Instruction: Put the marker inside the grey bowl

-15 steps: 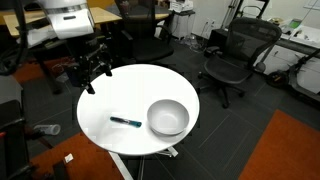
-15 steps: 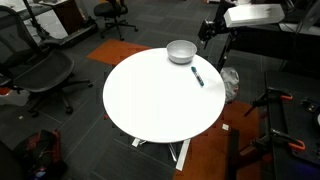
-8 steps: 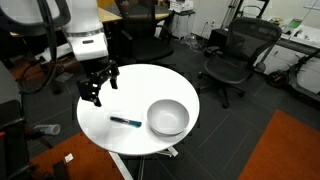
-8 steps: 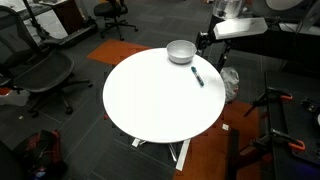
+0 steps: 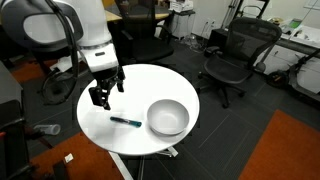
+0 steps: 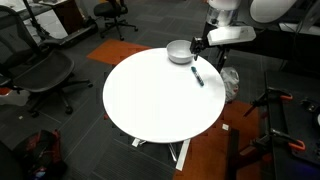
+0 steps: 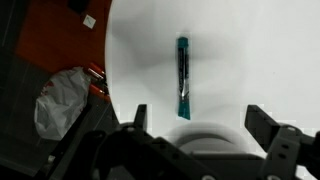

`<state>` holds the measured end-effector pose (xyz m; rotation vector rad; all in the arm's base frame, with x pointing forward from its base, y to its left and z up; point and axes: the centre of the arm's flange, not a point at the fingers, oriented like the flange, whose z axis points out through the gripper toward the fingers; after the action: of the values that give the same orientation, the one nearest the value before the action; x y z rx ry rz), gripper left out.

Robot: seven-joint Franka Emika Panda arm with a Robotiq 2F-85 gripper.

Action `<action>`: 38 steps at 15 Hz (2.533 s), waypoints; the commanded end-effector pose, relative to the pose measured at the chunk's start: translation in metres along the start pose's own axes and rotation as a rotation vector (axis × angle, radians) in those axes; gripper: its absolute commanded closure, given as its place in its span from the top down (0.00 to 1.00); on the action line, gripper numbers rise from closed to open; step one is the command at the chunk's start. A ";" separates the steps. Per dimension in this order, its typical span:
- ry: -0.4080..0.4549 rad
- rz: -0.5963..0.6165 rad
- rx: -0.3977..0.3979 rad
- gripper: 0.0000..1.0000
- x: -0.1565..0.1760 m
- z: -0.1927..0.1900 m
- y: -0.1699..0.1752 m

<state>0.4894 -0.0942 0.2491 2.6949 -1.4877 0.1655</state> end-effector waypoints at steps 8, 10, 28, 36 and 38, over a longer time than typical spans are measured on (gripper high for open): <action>-0.027 -0.032 0.063 1.00 0.005 0.053 -0.004; -0.032 -0.026 0.060 1.00 0.008 0.063 -0.004; -0.046 -0.007 0.019 1.00 0.052 0.114 -0.006; -0.052 -0.016 0.006 0.68 0.055 0.125 -0.008; -0.051 -0.015 0.004 0.52 0.055 0.126 -0.009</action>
<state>0.5281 -0.1460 0.1317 2.7179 -1.5025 0.1027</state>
